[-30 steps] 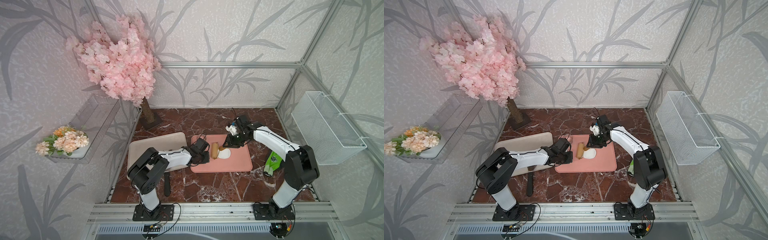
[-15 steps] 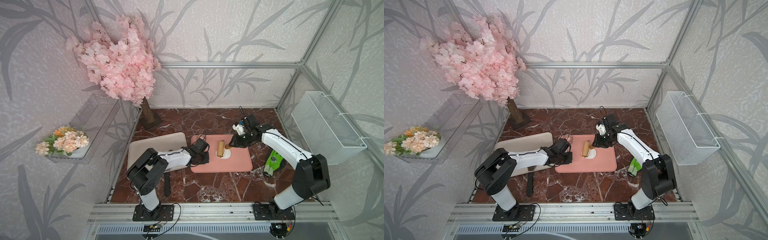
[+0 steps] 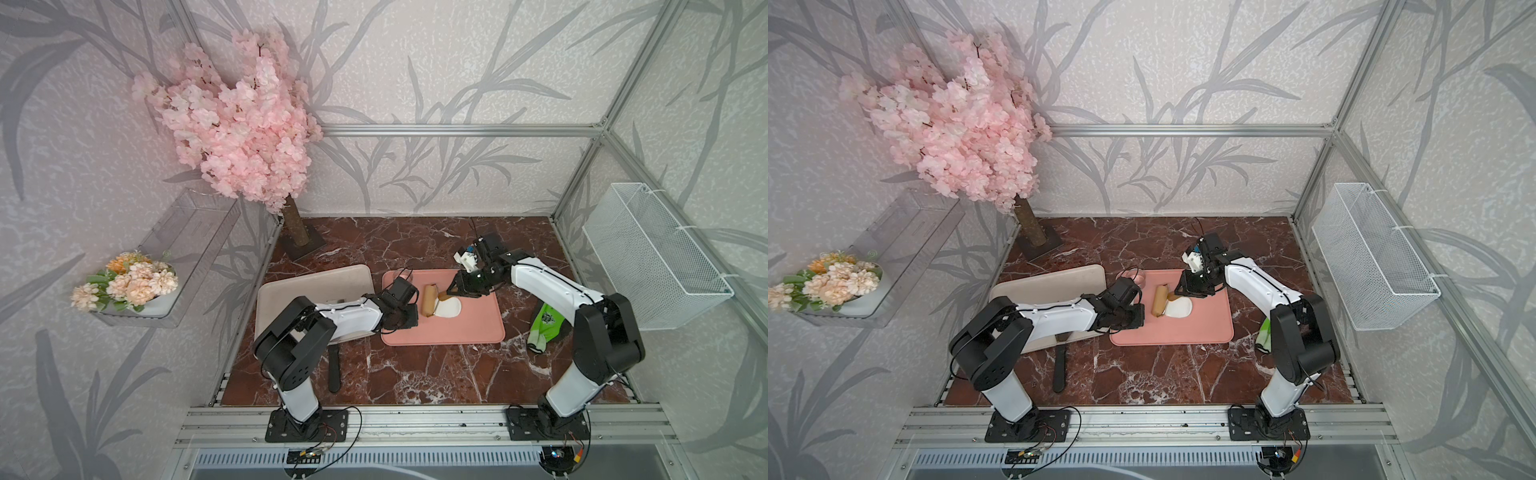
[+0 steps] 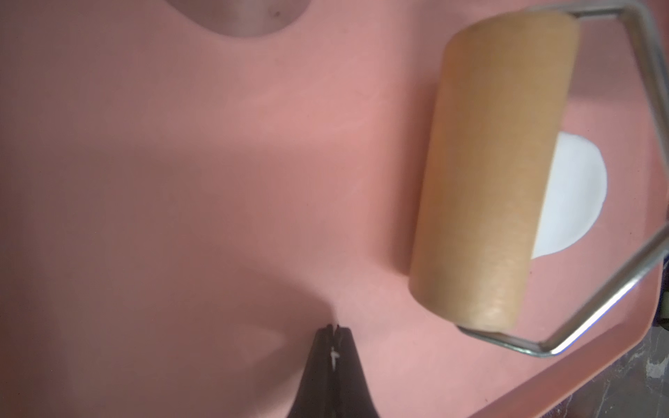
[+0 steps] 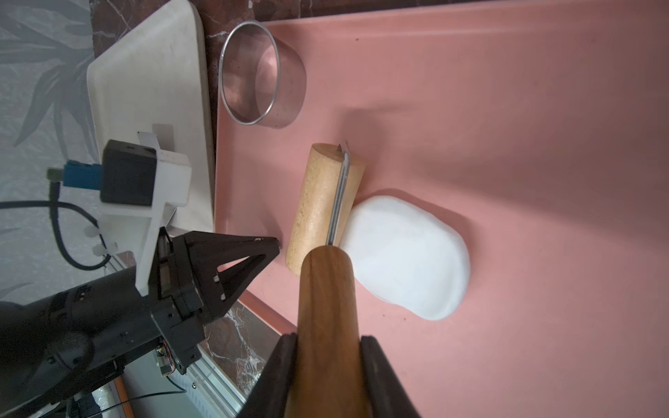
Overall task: Roll out the dumpling wrappers from the dough
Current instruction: Flatten out the dough on the work surface.
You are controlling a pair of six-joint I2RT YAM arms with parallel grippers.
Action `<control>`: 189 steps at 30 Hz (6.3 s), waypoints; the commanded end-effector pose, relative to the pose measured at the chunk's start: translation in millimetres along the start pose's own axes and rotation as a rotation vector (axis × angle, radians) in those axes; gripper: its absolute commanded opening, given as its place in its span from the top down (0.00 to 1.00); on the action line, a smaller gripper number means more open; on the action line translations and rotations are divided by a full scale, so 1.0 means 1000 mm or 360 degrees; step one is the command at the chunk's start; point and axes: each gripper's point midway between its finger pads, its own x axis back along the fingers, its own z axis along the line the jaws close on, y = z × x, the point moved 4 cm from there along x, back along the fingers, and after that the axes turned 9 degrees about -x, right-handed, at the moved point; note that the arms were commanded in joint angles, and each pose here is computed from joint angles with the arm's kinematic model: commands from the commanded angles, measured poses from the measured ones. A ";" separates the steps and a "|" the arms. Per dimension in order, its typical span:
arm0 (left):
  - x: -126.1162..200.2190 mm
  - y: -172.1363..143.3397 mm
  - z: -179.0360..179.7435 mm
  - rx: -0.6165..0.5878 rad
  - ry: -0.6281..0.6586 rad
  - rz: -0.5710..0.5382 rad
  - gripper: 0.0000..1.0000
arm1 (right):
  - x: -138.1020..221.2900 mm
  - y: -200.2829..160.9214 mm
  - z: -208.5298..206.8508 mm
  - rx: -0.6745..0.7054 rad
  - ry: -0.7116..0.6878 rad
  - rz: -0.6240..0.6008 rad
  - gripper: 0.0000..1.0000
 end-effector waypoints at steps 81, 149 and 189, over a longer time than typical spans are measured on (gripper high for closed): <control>-0.017 -0.055 0.039 0.0011 0.0248 0.0336 1.00 | 0.054 0.020 0.025 0.0050 -0.0123 -0.0303 1.00; -0.019 -0.057 0.041 0.0009 0.0243 0.0341 1.00 | 0.079 0.002 0.000 -0.0182 -0.0212 -0.0314 1.00; -0.020 -0.058 0.042 0.0003 0.0255 0.0348 1.00 | 0.019 -0.023 -0.071 -0.0341 -0.0491 -0.0003 1.00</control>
